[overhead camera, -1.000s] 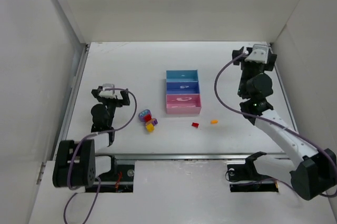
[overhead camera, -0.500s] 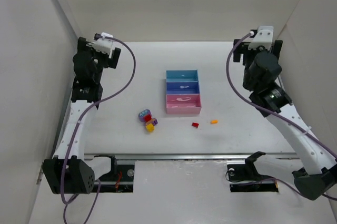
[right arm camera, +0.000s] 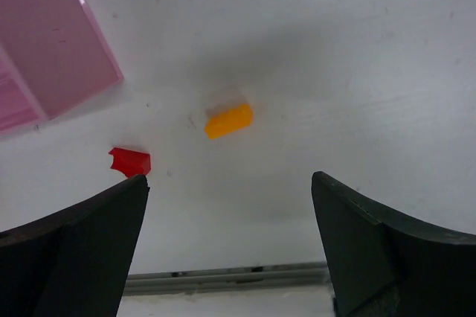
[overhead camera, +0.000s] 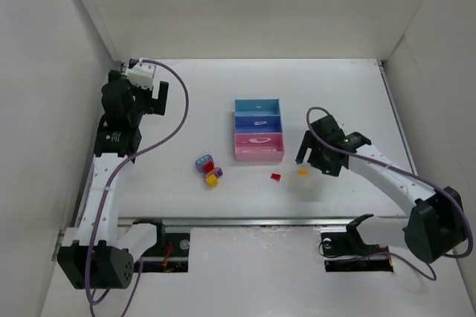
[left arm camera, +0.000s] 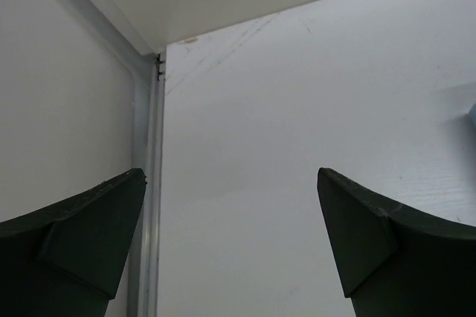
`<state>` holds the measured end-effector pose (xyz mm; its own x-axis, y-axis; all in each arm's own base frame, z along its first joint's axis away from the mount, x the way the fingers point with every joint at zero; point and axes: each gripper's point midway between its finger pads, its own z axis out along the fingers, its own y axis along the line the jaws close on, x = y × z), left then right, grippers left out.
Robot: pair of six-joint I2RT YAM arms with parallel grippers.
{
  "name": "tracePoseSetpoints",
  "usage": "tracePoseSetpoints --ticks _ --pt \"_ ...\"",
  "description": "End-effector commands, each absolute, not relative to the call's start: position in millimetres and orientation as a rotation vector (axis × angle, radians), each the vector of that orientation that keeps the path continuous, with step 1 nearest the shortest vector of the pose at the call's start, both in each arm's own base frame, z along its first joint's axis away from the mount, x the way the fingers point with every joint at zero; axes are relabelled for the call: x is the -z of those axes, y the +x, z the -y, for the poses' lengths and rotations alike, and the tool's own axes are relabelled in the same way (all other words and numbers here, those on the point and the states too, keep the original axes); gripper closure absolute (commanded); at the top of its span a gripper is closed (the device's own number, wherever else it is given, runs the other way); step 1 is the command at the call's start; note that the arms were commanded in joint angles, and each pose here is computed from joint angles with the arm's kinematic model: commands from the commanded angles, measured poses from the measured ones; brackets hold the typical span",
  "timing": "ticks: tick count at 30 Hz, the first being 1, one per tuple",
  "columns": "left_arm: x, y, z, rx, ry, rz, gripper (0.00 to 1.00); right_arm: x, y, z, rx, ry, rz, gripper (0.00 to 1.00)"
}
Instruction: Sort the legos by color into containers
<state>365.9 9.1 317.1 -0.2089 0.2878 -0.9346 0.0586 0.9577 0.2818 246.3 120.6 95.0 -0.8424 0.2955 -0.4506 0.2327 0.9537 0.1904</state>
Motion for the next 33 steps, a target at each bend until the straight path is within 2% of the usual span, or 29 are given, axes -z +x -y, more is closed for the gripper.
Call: tracePoseSetpoints --ticks 1,3,7,9,13,19,27,33 --pt "-310.9 352.7 2.3 -0.143 0.283 -1.79 0.0 -123.7 259.0 -134.2 -0.36 0.853 -2.44 0.05" --pt "-304.4 347.2 5.7 -0.129 0.285 -1.802 0.0 -124.6 266.9 -133.4 -0.383 1.097 -2.342 0.07" --pt "-297.3 340.8 7.4 -0.123 0.28 -1.816 0.0 -87.4 255.8 -129.7 -0.315 1.541 -2.258 0.22" --pt "-290.3 337.7 5.5 -0.127 0.265 -1.83 0.0 -79.9 258.5 -133.0 -0.323 1.633 -2.223 0.24" --pt "-289.4 332.5 4.1 -0.129 0.25 -1.833 0.0 -74.2 273.0 -136.1 -0.26 1.659 -2.218 0.24" --pt "-285.7 329.4 0.1 -0.14 0.217 -1.847 0.0 -46.5 272.5 -124.8 -0.006 1.653 -2.274 0.33" --pt "-288.6 327.7 -3.2 -0.157 0.203 -1.84 0.0 -24.0 249.1 -123.9 0.033 1.673 -2.351 0.37" --pt "-287.8 330.2 -2.7 -0.151 0.194 -1.841 0.0 -34.4 247.9 -125.6 -0.077 1.644 -2.334 0.37"
